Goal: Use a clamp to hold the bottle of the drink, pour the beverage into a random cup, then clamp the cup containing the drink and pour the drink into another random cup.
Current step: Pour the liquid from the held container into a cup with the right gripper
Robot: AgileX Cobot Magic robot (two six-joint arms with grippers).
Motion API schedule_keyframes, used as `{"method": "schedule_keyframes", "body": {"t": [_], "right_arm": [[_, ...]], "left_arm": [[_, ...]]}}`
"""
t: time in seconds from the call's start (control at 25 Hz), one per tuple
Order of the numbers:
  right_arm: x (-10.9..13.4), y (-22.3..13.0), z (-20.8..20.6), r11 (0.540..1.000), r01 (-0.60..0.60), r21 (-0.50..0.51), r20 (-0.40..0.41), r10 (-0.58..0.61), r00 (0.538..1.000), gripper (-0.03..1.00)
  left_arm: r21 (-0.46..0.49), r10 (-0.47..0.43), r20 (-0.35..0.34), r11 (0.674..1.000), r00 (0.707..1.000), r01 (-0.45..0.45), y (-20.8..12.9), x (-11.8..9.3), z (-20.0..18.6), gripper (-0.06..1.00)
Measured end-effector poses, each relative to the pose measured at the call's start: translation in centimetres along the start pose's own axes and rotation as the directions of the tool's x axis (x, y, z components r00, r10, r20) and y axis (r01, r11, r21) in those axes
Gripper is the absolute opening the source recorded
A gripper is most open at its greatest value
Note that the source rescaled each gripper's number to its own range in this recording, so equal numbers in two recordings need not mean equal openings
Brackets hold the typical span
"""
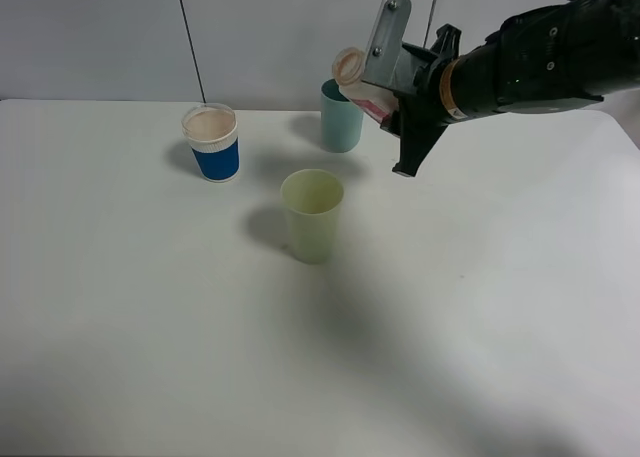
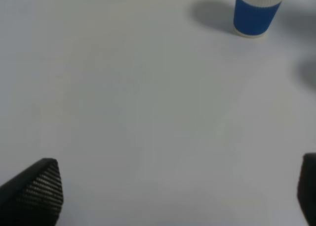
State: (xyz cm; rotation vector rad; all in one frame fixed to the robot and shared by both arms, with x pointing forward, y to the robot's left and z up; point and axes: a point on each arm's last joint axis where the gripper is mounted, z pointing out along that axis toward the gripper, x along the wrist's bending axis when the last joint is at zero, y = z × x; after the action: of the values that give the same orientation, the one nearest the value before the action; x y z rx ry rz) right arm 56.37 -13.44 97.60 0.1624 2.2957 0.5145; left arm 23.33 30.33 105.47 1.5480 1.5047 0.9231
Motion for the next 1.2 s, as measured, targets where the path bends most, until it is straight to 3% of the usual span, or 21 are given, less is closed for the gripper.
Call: {"method": "schedule_keyframes", "body": {"t": [0.44,0.68,1.2], "right_arm": [[1.1,1.5,-0.2,0.988,0.152,-0.019,-0.015,-0.153,0.988,0.00],[1.6,1.5,-0.3,0.968,0.245,0.059,-0.024,-0.244,0.970,0.00],[2.8,2.7,-0.5,0.940,0.336,0.064,-0.055,-0.333,0.941,0.00]], "left_arm": [[0.000,0.000,0.000,1.000,1.000,0.000,0.0,0.0,0.0,1.00],[0.000,0.000,0.000,1.000,1.000,0.000,0.0,0.0,0.0,1.00],[0.000,0.000,0.000,1.000,1.000,0.000,0.0,0.0,0.0,1.00]]}}
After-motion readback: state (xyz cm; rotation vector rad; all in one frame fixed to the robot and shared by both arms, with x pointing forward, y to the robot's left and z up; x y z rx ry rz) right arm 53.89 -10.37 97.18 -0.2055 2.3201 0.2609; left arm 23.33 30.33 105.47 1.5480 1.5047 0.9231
